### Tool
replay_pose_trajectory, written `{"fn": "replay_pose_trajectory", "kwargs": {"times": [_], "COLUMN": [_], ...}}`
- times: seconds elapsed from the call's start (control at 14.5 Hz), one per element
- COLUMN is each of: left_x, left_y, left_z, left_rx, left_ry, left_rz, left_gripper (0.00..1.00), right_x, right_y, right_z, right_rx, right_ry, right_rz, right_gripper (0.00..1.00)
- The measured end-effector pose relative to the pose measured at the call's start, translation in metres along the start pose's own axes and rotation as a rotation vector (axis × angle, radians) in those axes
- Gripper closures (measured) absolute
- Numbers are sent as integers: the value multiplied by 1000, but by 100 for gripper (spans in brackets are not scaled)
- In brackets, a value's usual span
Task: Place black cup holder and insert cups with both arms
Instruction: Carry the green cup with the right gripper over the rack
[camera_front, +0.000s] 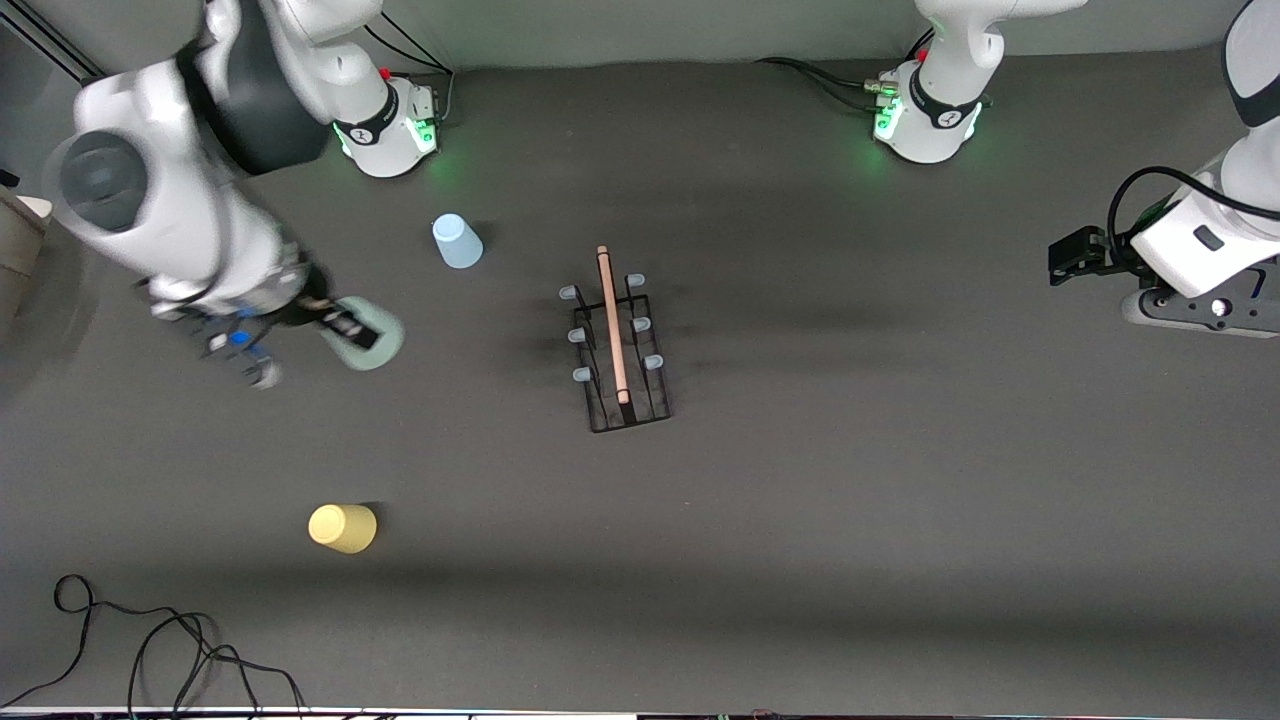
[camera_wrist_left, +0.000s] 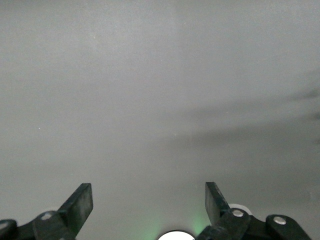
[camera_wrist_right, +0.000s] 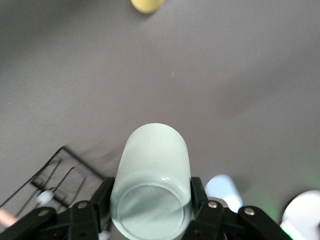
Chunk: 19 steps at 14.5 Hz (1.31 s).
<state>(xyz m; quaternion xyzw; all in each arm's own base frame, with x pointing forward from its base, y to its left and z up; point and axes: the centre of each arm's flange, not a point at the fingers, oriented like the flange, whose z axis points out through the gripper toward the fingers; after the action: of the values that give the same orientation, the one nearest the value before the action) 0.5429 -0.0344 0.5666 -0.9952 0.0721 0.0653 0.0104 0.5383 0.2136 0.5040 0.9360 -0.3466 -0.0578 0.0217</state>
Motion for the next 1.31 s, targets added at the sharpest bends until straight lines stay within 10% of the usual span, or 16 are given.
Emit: {"fn": "replay_pose_trajectory", "kwargs": {"times": [0.48, 1.31], "left_x": [-1, -1], "left_y": [-3, -5], "left_z": [0, 1], "left_rx": [-1, -1], "left_ry": [-5, -6], "left_rz": [-6, -8], "left_gripper": [0, 0], "right_x": [-148, -172], "right_y": [-67, -76], "right_z": [28, 127], "right_rx": [-2, 42], "right_ry": [-45, -63], "right_rz": [214, 219], "right_gripper": [34, 34]}}
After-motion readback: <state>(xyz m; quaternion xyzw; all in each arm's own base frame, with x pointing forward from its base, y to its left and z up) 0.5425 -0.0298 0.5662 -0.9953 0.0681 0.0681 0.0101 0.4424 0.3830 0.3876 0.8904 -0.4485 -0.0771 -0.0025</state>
